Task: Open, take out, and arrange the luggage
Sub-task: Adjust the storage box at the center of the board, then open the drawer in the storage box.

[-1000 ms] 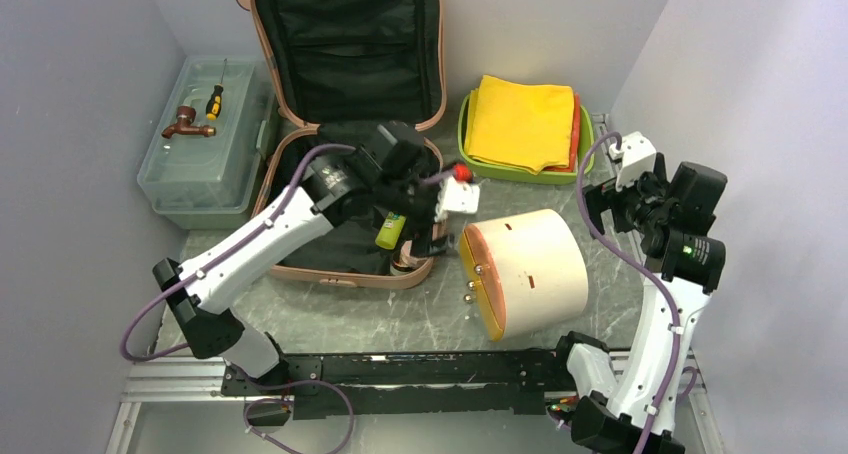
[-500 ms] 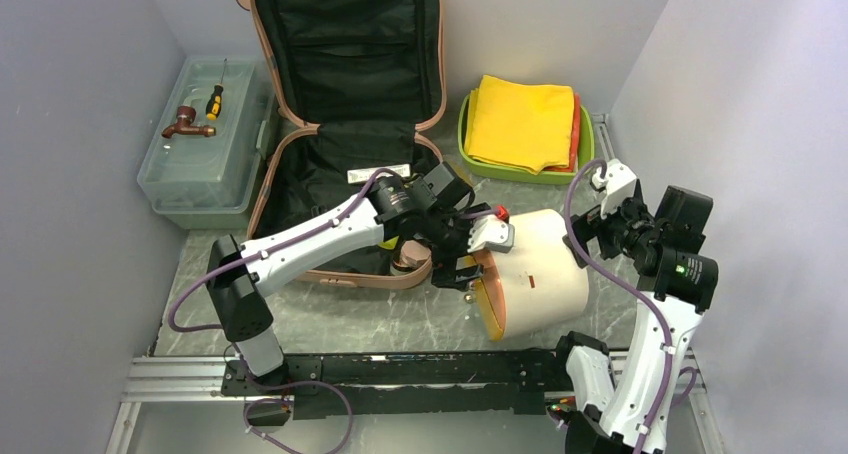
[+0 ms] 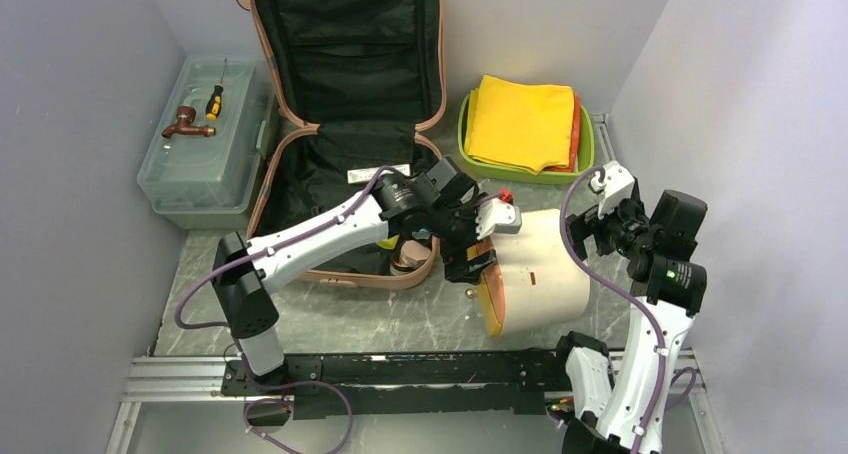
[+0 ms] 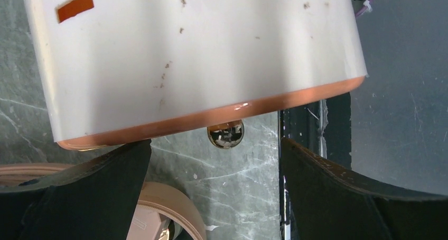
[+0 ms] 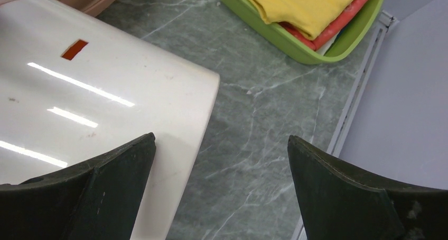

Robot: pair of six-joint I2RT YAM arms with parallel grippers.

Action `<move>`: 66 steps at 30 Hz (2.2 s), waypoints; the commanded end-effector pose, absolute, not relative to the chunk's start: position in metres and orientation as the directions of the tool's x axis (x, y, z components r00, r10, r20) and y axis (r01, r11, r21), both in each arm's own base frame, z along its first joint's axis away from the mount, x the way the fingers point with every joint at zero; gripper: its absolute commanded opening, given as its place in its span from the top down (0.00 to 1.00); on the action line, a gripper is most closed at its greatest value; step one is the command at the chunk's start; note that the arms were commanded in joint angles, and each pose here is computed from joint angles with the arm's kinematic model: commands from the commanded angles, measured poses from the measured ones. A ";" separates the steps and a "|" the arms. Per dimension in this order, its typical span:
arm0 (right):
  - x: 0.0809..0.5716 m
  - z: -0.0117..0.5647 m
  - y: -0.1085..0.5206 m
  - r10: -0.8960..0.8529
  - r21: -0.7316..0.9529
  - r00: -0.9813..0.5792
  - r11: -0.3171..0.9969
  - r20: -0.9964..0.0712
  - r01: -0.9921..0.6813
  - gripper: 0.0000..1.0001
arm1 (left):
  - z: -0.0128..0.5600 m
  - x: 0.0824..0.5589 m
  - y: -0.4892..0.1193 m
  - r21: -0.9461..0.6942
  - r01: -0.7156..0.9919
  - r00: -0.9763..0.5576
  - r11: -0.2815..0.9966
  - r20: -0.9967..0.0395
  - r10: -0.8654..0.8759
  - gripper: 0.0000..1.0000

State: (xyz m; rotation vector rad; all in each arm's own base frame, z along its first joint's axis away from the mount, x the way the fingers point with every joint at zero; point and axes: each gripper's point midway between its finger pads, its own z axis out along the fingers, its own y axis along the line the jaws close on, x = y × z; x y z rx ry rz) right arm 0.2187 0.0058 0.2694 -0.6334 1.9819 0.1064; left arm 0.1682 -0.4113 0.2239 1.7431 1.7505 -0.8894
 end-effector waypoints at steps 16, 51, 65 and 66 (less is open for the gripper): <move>0.237 0.219 0.000 -0.326 -0.086 -0.444 0.873 -0.835 -0.480 0.01 | 0.228 0.220 -0.454 -0.026 0.992 -0.095 0.121 -0.790 0.605 0.52; 0.271 0.284 0.019 -0.156 -0.017 -0.292 0.904 -0.944 -0.427 0.00 | 0.239 0.303 -0.397 0.017 0.929 -0.188 0.370 -0.838 0.512 1.00; 0.306 0.294 0.088 -0.141 0.053 -0.289 0.818 -0.947 -0.573 0.01 | 0.244 0.283 -0.375 0.019 0.968 -0.119 0.252 -0.844 0.523 1.00; 0.312 0.297 0.090 -0.135 0.054 -0.286 0.822 -0.949 -0.566 0.01 | 0.247 0.283 -0.371 0.018 0.968 -0.118 0.250 -0.848 0.517 1.00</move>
